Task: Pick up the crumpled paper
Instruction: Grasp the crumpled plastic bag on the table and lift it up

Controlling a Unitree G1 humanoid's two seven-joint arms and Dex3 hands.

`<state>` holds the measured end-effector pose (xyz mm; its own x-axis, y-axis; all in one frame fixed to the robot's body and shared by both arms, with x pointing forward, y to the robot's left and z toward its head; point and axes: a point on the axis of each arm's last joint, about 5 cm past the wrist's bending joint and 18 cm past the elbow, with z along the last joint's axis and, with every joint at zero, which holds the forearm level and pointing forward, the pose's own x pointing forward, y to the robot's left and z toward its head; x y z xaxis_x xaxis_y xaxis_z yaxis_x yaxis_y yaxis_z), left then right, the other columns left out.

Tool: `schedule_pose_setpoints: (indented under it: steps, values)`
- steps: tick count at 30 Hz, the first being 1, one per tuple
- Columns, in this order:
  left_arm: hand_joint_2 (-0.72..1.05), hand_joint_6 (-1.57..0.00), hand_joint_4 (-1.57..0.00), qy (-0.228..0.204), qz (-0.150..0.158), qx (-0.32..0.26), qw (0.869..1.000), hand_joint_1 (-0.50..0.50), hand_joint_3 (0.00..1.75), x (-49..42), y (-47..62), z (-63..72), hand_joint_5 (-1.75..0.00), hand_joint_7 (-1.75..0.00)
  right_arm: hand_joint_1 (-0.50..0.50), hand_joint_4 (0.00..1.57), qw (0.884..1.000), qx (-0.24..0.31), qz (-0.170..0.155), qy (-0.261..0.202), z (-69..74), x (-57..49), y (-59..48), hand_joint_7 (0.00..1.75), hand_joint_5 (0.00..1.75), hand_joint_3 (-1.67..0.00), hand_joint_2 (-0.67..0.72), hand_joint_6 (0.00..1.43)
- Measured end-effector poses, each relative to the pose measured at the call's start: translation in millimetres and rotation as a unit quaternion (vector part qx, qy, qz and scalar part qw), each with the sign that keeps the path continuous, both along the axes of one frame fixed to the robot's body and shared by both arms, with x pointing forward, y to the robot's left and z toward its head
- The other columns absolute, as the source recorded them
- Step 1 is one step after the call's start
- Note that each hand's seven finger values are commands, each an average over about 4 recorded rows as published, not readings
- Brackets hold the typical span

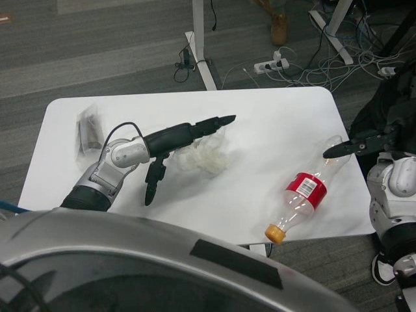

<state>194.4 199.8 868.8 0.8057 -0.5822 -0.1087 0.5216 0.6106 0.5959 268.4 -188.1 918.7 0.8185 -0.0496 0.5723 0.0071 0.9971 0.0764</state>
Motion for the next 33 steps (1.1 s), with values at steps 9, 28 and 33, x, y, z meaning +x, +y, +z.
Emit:
schedule_pose_setpoints:
  steps: [9,28,33]
  values:
    - [-0.53,0.00,-0.07,0.017,-0.011,-0.003,1.000,-0.50,0.00,12.8,-3.9,-5.8,0.00,0.00,-0.17,0.15,1.000,0.001,-0.002,0.002,-0.3,0.1,-0.8,0.00,0.00,0.00,0.72,0.00]
    - [1.05,-0.67,-1.51,0.008,-0.008,-0.010,1.000,-0.49,0.24,24.9,-2.6,-5.1,-1.75,-0.68,-0.17,0.17,1.000,0.000,-0.008,0.008,-2.4,0.1,-2.9,0.00,0.00,0.00,0.72,0.00]
    - [1.05,-1.02,-1.57,-0.007,-0.021,-0.016,1.000,-0.48,0.35,25.4,-5.3,-4.4,-1.75,-0.94,-0.17,0.17,1.000,-0.001,-0.008,0.008,-2.5,0.1,-2.7,0.00,0.00,0.00,0.72,0.00]
